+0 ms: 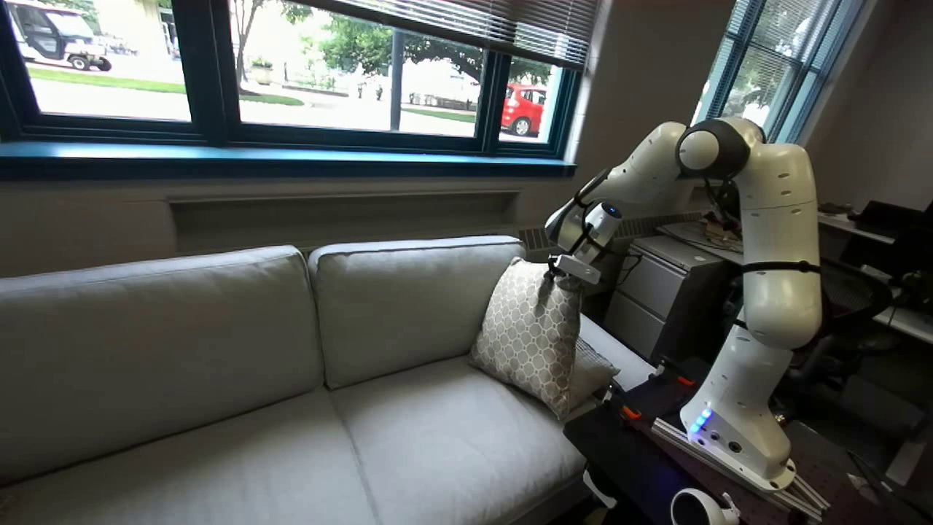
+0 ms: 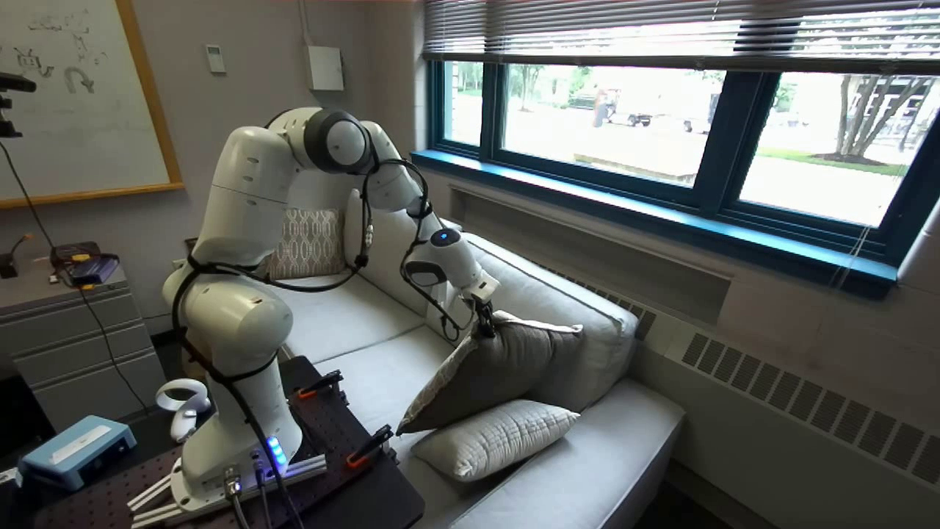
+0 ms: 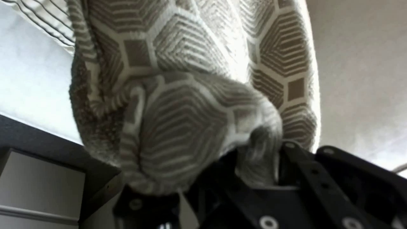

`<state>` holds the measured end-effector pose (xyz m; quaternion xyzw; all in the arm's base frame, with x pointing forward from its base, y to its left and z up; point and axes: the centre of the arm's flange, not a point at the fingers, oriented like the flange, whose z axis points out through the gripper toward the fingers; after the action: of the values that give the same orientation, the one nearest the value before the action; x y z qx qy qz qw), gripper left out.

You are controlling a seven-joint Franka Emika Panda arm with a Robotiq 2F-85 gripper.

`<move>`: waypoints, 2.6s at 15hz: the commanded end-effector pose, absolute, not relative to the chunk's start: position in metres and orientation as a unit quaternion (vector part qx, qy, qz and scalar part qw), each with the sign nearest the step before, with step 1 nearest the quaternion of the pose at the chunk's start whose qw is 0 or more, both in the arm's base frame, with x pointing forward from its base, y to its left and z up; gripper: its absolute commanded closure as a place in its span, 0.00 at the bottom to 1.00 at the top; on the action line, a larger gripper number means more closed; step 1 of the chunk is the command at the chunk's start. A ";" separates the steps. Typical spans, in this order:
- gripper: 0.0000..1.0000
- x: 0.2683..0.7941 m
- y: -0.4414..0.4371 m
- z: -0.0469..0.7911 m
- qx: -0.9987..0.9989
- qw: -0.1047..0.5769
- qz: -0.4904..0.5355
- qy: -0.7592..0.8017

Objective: Move the big pillow to the right side of the couch

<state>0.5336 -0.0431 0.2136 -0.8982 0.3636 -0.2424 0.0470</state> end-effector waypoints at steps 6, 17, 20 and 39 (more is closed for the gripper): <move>0.97 0.500 -0.048 0.143 -0.902 0.099 -0.144 0.395; 0.97 0.453 -0.084 0.082 -0.902 0.143 -0.071 0.402; 0.97 0.445 -0.114 0.077 -0.904 0.120 -0.065 0.404; 0.12 0.382 -0.179 0.123 -0.900 0.057 -0.079 0.424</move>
<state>0.4009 -0.1906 0.0928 -0.8990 0.4274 -0.0658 0.0696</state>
